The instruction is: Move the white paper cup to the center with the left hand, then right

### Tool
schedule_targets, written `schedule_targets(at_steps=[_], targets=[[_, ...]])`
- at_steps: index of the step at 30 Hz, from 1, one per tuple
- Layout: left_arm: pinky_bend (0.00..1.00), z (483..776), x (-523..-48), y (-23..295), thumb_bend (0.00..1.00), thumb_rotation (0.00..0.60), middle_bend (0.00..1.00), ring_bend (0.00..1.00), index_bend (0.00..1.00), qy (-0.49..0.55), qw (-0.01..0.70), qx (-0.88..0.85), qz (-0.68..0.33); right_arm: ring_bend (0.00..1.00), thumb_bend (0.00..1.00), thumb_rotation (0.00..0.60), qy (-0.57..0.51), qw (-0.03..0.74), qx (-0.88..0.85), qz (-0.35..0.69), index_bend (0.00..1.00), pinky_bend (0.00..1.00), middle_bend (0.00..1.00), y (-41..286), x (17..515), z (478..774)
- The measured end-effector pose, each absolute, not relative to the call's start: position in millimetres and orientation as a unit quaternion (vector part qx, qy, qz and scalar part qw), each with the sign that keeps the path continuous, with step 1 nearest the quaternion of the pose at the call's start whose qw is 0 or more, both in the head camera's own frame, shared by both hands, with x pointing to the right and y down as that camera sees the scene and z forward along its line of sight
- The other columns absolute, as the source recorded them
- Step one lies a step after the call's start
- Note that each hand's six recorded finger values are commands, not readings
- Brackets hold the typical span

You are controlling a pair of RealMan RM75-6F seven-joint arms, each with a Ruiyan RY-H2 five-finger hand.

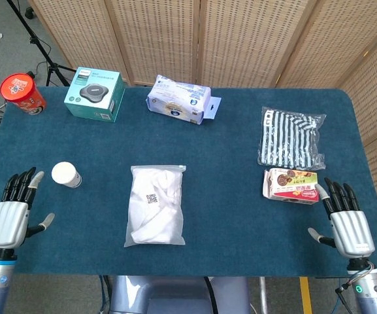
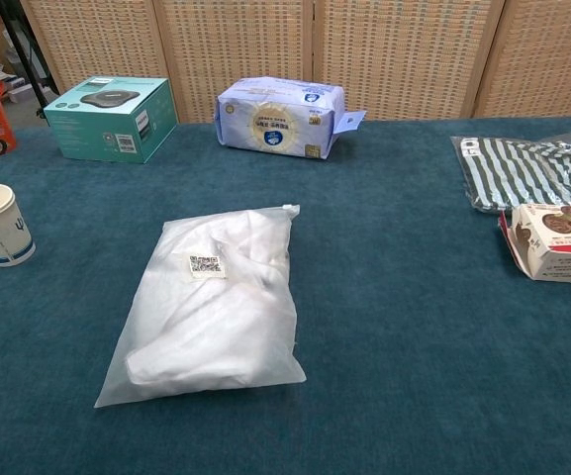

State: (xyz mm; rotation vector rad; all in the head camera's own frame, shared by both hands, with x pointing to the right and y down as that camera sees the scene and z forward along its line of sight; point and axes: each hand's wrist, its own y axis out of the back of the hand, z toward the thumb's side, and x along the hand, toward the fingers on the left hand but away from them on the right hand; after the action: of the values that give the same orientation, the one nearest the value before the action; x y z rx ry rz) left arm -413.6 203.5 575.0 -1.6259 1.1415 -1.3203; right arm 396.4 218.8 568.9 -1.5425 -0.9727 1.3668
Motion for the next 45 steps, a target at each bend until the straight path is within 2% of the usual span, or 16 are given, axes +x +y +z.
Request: schedule_targets(at_steps=[5,14,25,36,45], targets=[[0.00,577,-423,193,0.21,0.600,0.00,0.00,0.00,0.442,0.357,-0.631,-0.528,0.00,0.13,0.600,-0.387,0.416,-0.615,0.546,0.00,0.00,0.00,218,397,570],[0.00,577,-434,157,0.21,0.600,0.00,0.00,0.00,0.415,0.341,-0.636,-0.554,0.00,0.13,0.600,-0.385,0.416,-0.617,0.546,0.00,0.00,0.00,218,395,572],[0.00,603,-451,116,0.22,0.600,0.00,0.00,0.00,0.334,0.242,-0.663,-0.625,0.00,0.13,0.600,-0.388,0.418,-0.617,0.543,0.00,0.00,0.00,217,395,574],[0.00,620,-461,83,0.22,0.600,0.00,0.00,0.00,0.298,0.202,-0.659,-0.660,0.00,0.13,0.600,-0.386,0.415,-0.616,0.547,0.00,0.00,0.00,216,395,578],[0.00,638,-461,71,0.22,0.600,0.00,0.00,0.00,0.270,0.169,-0.663,-0.677,0.00,0.13,0.600,-0.388,0.414,-0.614,0.548,0.00,0.00,0.00,216,395,578]])
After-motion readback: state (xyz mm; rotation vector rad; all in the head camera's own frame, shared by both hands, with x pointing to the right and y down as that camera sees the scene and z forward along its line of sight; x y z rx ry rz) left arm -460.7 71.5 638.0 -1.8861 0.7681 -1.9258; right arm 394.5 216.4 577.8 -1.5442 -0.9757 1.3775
